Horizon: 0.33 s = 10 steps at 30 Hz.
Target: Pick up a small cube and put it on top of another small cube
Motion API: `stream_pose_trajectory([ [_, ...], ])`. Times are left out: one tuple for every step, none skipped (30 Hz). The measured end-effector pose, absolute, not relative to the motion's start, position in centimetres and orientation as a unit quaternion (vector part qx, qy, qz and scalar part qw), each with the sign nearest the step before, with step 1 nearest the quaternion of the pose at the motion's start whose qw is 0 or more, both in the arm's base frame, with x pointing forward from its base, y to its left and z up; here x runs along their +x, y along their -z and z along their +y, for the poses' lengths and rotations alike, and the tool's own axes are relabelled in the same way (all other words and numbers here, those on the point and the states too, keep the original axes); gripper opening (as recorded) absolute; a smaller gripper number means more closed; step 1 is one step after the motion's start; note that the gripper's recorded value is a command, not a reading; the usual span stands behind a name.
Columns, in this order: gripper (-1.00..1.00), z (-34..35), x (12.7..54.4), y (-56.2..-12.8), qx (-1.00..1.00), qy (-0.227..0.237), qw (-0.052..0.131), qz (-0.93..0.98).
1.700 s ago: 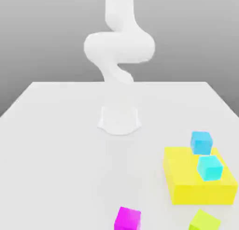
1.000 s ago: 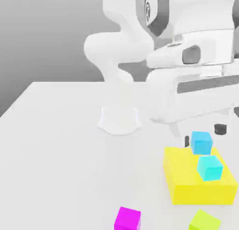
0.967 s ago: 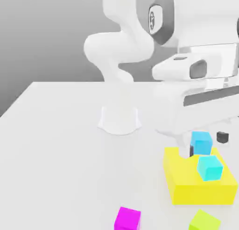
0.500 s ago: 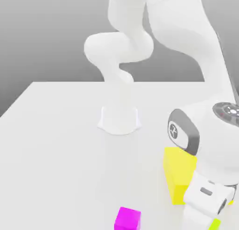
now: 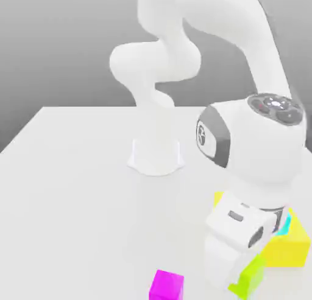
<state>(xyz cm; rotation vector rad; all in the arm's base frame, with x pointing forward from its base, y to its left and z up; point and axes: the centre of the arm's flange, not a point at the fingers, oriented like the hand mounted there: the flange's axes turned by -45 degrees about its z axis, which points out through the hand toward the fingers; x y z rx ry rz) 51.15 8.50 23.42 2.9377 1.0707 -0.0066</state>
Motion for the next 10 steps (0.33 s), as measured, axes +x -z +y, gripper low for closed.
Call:
stream_pose_trajectory([
  [-1.00, 6.5, 50.8, -24.0, 0.945, 0.002, 0.006, 0.327],
  [-1.00, 4.5, 50.4, -24.6, 0.950, 0.001, 0.003, 0.312],
  [-1.00, 3.3, 50.2, -24.5, 0.953, 0.001, 0.001, 0.303],
  [-1.00, 2.7, 50.1, -23.7, 0.955, 0.001, 0.000, 0.298],
  [-1.00, 2.4, 50.0, -22.5, 0.955, 0.000, 0.000, 0.295],
  [-1.00, 2.2, 50.0, -21.3, 0.956, 0.000, -0.001, 0.294],
  [-1.00, 2.1, 49.9, -19.9, 0.956, 0.000, 0.000, 0.293],
  [1.00, 2.1, 49.9, -19.1, 0.956, 0.000, 0.000, 0.293],
  [1.00, 2.1, 49.9, -19.1, 0.956, 0.000, 0.000, 0.293],
  [1.00, 2.1, 49.9, -19.1, 0.956, 0.000, 0.000, 0.293],
])
